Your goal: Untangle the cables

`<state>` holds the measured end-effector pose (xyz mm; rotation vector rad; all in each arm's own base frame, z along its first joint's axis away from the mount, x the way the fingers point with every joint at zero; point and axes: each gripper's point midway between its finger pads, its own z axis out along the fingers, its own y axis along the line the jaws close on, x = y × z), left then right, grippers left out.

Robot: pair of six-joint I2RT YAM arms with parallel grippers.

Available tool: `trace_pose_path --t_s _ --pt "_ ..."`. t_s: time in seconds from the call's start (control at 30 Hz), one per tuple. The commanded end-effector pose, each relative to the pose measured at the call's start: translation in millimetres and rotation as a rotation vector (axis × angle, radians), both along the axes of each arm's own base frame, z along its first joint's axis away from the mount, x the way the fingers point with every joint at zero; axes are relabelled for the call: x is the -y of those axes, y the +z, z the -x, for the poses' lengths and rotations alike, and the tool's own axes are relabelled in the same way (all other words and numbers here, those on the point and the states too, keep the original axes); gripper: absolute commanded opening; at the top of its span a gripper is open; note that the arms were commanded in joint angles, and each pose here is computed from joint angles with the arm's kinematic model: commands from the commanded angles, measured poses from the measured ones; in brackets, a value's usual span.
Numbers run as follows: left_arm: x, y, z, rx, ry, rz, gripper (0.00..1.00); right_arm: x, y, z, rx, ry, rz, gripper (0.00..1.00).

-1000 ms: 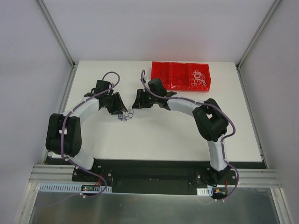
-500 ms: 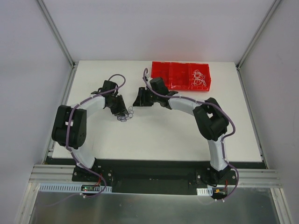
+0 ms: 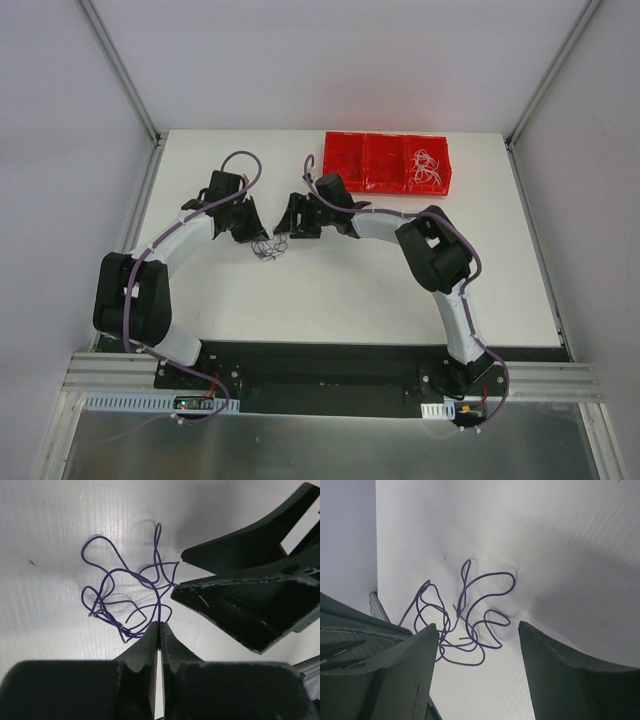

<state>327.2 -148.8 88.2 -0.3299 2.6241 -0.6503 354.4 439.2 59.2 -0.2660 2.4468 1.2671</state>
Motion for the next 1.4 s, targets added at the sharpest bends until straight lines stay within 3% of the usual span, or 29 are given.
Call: trace_pose_path --t_s 0.0,0.13,0.2,0.27,0.37,0.43,0.63,0.73,0.8,0.83,0.93,1.03,1.13,1.23,1.37 --pt "2 13 8 0.041 -0.028 0.016 0.0 -29 26 7 -0.025 0.022 -0.137 0.69" --pt "5 35 9 0.097 -0.031 0.048 0.0 -33 12 17 -0.029 0.019 -0.097 0.66" --pt "7 51 9 0.139 -0.036 0.071 0.0 -31 1 18 -0.028 -0.007 -0.054 0.58" --pt "9 66 11 0.183 -0.043 0.088 0.0 -28 -8 18 -0.019 -0.03 -0.014 0.4" --pt "4 101 13 0.3 -0.039 0.088 0.0 -13 -14 13 0.028 -0.082 0.065 0.21" --pt "-2 132 17 0.409 -0.032 0.08 0.0 0 -11 7 0.074 -0.109 0.118 0.01" --pt "-45 229 35 0.758 0.102 -0.031 0.0 76 -8 -14 0.232 -0.274 0.407 0.01" --pt "-73 275 52 0.915 0.2 -0.094 0.0 114 -2 -17 0.292 -0.321 0.484 0.01" --pt "-79 295 60 0.972 0.217 -0.104 0.0 121 9 -18 0.314 -0.29 0.456 0.01" --pt "-78 303 63 0.979 0.212 -0.09 0.0 113 20 -14 0.326 -0.235 0.401 0.02" --pt "-61 308 63 0.907 0.173 -0.009 0.0 75 63 8 0.389 -0.001 0.189 0.41" --pt "-43 309 61 0.832 0.13 0.078 0.0 41 123 38 0.456 0.202 -0.042 0.62" --pt "-33 301 56 0.76 0.118 0.124 0.0 25 181 65 0.58 0.287 -0.168 0.76" --pt "-26 291 52 0.703 0.12 0.156 0.0 26 240 75 0.684 0.252 -0.271 0.86" --pt "-10 281 48 0.62 0.086 0.231 0.0 25 281 74 0.777 0.216 -0.335 0.9"
